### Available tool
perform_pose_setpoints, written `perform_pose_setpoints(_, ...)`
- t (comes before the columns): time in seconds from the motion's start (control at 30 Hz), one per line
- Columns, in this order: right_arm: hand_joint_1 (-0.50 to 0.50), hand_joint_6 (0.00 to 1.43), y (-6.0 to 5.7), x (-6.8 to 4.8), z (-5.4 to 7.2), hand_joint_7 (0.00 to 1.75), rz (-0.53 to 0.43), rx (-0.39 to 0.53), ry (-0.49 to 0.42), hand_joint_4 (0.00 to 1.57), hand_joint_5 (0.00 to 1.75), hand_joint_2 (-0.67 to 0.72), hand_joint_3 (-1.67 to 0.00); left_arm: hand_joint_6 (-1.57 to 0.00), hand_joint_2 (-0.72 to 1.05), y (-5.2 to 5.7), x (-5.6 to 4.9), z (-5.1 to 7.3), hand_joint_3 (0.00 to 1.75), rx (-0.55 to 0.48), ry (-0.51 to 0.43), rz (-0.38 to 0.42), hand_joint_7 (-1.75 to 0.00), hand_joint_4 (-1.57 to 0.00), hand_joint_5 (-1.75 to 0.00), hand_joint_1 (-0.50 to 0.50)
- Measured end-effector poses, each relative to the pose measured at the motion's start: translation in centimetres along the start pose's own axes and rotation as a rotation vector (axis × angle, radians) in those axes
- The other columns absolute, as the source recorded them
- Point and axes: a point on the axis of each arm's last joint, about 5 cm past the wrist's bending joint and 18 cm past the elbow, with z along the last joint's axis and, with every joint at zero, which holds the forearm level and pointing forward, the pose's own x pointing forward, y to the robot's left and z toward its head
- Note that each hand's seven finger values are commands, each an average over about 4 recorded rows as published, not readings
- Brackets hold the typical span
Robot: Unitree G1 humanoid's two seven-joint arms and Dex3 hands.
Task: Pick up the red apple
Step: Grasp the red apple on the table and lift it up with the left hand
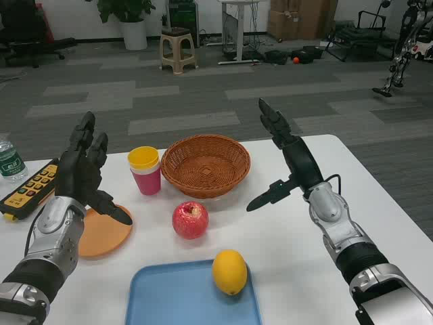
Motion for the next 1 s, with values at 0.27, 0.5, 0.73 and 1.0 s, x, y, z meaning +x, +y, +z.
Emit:
perform_pose_setpoints(0.27, -0.50, 0.00, 0.79, 0.04, -0.16, 0.07, -0.048, 0.063, 0.015, 0.00, 0.00, 0.15, -0.08, 0.00, -0.55, -0.87, -0.23, 0.60, 0.07, -0.082, -0.132, 0.049, 0.00, 0.00, 0.00, -0.50)
perform_pose_setpoints(0.5, -0.50, 0.00, 0.80, 0.08, -0.11, 0.07, -0.050, 0.064, 0.011, 0.00, 0.00, 0.15, -0.08, 0.00, -0.55, -0.87, -0.25, 0.60, 0.09, -0.082, -0.133, 0.052, 0.00, 0.00, 0.00, -0.50)
perform_pose_setpoints(0.73, -0.50, 0.00, 0.84, 0.22, 0.09, 0.07, -0.050, 0.067, -0.002, 0.00, 0.00, 0.15, -0.08, 0.00, -0.55, -0.79, -0.50, 0.44, 0.09, -0.082, -0.126, 0.055, 0.00, 0.00, 0.00, -0.50)
perform_pose_setpoints(1.0, -0.50, 0.00, 1.03, 0.30, 0.18, 0.07, -0.052, 0.075, -0.009, 0.00, 0.00, 0.17, -0.08, 0.00, -0.55, -0.92, -0.52, 0.37, 0.09, -0.082, -0.122, 0.047, 0.00, 0.00, 0.00, -0.50)
